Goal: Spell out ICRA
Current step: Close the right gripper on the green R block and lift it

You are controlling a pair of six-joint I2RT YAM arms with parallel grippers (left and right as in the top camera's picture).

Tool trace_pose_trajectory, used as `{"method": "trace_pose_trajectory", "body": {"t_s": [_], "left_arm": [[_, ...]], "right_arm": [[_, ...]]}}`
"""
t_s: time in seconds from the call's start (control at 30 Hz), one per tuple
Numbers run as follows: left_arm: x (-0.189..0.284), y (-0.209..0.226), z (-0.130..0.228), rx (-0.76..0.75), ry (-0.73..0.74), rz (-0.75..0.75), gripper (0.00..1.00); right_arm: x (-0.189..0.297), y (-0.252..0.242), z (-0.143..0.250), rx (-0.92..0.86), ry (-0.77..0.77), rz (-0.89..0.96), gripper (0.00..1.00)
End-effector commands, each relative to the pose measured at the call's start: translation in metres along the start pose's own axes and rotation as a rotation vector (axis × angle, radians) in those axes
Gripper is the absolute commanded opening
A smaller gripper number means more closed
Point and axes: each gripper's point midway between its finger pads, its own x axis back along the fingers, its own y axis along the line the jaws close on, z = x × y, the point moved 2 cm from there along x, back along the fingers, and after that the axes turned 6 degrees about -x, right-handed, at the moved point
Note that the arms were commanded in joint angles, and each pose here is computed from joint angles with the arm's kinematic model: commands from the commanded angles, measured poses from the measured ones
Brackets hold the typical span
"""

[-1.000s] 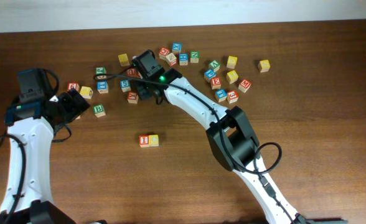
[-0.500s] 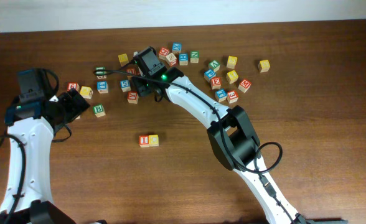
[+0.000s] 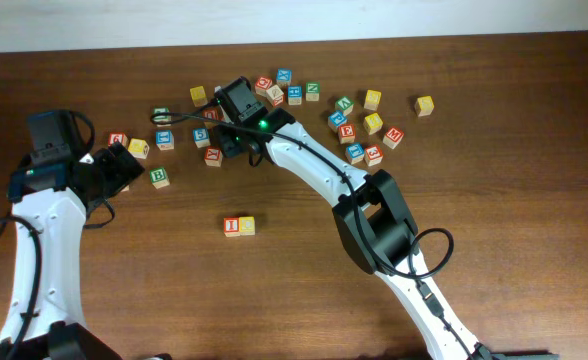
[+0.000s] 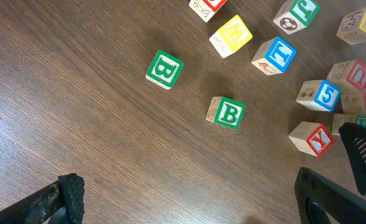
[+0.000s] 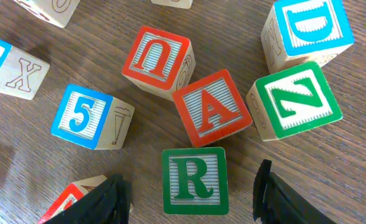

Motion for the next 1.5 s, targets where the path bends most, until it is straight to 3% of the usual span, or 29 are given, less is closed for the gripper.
{"method": "trace_pose_trajectory", "body": {"t_s": [0.0,0.57,0.63,0.83,1.0,1.23,1.47], "left_arm": [[0.0,0.001,-0.002,0.007,-0.001,0.005,0.99],[0.0,0.001,-0.002,0.007,-0.001,0.005,0.99],[0.0,0.001,-0.002,0.008,-0.001,0.005,0.99],[0.0,0.001,-0.002,0.007,-0.001,0.005,0.99],[0.0,0.001,-0.002,0.007,-0.001,0.005,0.99],[0.0,0.001,-0.002,0.007,-0.001,0.005,0.99],[0.0,0.001,-0.002,0.007,-0.001,0.005,0.99]], "right_arm": [[-0.01,-0.006,0.009,-0.009,0.02,0.001,0.44],[-0.008,-0.009,0.013,-0.012,0.045,0.017,0.31],[-0.002,-0.013,0.01,-0.018,0.048,0.024,0.22],[0.029,-0.027,-0.006,-0.045,0.045,0.041,0.12],[0.057,-0.042,0.007,-0.073,0.145,0.082,0.11],[0.08,-0.054,0.063,-0.104,0.413,0.138,0.1],[0.085,-0.045,0.076,-0.127,0.485,0.082,0.11]]}}
